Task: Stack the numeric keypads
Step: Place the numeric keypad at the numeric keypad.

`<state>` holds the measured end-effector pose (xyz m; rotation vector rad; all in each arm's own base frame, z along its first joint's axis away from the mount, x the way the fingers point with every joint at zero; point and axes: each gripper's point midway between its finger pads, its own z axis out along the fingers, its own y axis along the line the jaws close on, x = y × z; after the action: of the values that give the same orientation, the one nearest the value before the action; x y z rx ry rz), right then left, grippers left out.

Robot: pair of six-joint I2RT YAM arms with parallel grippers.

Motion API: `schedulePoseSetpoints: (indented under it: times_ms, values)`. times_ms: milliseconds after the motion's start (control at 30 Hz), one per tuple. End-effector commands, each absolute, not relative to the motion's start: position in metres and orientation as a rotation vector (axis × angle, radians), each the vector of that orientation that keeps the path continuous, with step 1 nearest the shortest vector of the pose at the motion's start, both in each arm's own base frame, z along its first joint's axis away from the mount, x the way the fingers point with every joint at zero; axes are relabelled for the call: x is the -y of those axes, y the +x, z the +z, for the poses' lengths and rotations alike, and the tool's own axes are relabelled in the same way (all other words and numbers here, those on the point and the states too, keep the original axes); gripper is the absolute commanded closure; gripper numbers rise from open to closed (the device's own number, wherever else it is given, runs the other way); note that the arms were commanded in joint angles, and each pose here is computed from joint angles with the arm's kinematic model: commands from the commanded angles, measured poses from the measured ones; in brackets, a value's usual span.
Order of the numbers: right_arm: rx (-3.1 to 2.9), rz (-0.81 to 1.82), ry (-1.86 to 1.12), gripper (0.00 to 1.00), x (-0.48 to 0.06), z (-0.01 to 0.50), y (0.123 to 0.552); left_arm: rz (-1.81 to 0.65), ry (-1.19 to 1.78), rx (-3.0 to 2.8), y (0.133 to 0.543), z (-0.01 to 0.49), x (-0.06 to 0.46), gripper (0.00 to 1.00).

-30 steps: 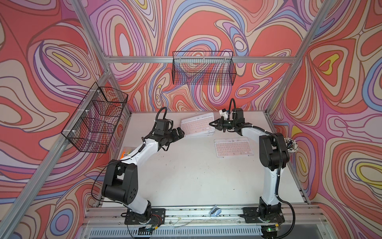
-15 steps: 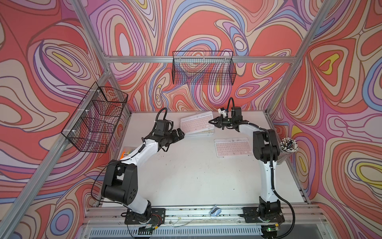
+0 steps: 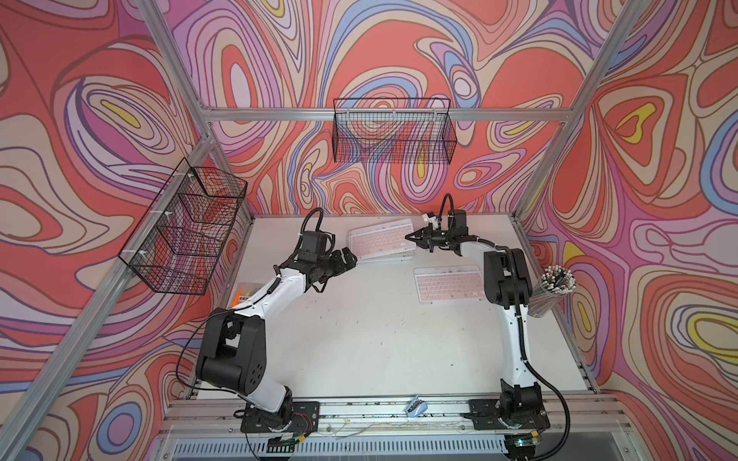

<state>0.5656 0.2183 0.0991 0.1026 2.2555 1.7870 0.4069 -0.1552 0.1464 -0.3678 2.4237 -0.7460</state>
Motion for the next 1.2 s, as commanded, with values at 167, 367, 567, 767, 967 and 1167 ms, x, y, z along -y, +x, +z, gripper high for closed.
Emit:
schedulePoseSetpoints:
  times_ms: [167,367,567,767,967,1167]
  values:
    - [-2.245,1.814,0.067,1.0,-0.218,0.094,0.573,-0.72,-0.356,-2.45,0.4,0.142,0.154,0.05]
    - [-2.287,1.774,0.11,1.0,-0.214,0.081,0.577,-0.713,-0.358,-2.458,0.4,0.14,0.153,0.05]
    - [-2.304,1.71,0.133,0.98,-0.211,0.082,0.581,-0.714,-0.363,-2.458,0.4,0.138,0.153,0.05]
    - [-2.336,1.642,0.163,0.83,-0.209,0.078,0.583,-0.712,-0.369,-2.46,0.4,0.135,0.153,0.05]
    - [-2.382,1.553,0.184,0.72,-0.207,0.072,0.586,-0.718,-0.369,-2.46,0.401,0.134,0.154,0.05]
    - [-2.411,1.482,0.212,0.68,-0.205,0.07,0.586,-0.717,-0.373,-2.462,0.4,0.131,0.154,0.06]
